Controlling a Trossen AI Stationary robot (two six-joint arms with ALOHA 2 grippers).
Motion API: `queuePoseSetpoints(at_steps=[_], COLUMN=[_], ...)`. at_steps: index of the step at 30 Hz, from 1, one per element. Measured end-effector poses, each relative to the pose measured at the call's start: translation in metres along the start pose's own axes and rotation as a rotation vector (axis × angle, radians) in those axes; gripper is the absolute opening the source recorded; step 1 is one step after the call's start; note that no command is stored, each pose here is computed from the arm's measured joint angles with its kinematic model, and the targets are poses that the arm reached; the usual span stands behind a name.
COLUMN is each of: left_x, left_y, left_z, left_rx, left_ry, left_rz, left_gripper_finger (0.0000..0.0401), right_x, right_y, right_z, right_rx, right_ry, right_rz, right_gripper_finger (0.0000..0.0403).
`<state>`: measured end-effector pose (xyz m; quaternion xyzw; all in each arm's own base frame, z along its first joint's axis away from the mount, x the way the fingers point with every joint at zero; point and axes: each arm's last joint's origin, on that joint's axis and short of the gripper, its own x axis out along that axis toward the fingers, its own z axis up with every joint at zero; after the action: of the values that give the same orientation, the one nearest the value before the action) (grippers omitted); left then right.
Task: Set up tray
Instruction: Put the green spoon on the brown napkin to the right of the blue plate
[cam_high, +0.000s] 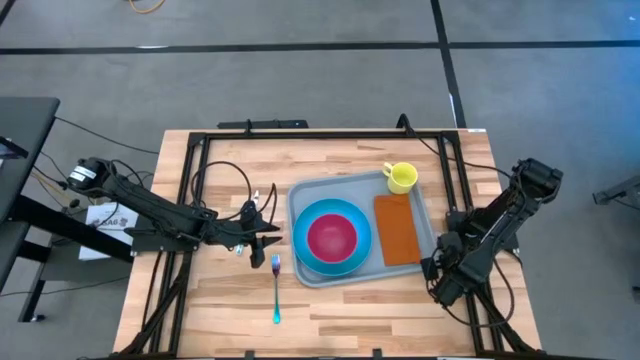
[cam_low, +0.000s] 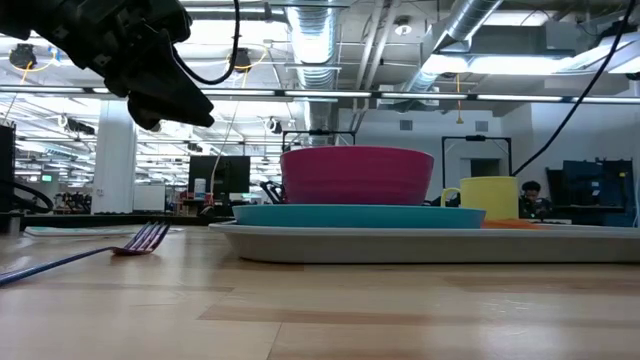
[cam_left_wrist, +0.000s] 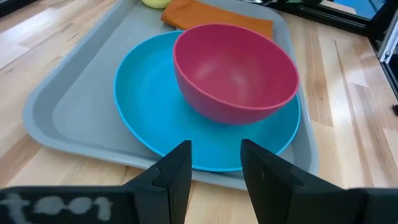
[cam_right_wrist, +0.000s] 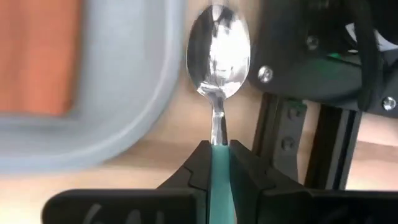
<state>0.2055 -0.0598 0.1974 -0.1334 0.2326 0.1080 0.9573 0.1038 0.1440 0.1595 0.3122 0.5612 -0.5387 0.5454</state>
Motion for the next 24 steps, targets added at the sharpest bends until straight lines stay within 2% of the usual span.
queuePoseSetpoints(at_steps=[5, 9, 12, 18, 24], left_x=[0.000, 0.000, 0.000, 0.000, 0.000], left_y=[0.000, 0.000, -0.001, -0.001, 0.000], left_z=[0.000, 0.000, 0.000, 0.000, 0.000], left_rx=[-0.003, -0.002, 0.008, 0.012, 0.016], left_ry=[-0.002, -0.003, 0.004, 0.004, 0.008], left_rz=[-0.001, -0.004, -0.017, -0.017, -0.015], left_gripper_finger=[0.0125, 0.0125, 0.0125, 0.0125, 0.0125], right_x=[-0.020, -0.022, -0.023, -0.015, -0.011], right_y=[0.005, 0.012, 0.019, 0.033, 0.054], right_z=[-0.001, 0.006, 0.018, 0.051, 0.078], right_rx=[0.032, 0.059, 0.104, 0.159, 0.097], right_ry=[-0.106, -0.161, -0.270, -0.396, -0.408], right_rz=[0.123, 0.184, 0.245, 0.248, 0.279], right_gripper_finger=[0.0024, 0.0024, 0.0024, 0.0024, 0.0026])
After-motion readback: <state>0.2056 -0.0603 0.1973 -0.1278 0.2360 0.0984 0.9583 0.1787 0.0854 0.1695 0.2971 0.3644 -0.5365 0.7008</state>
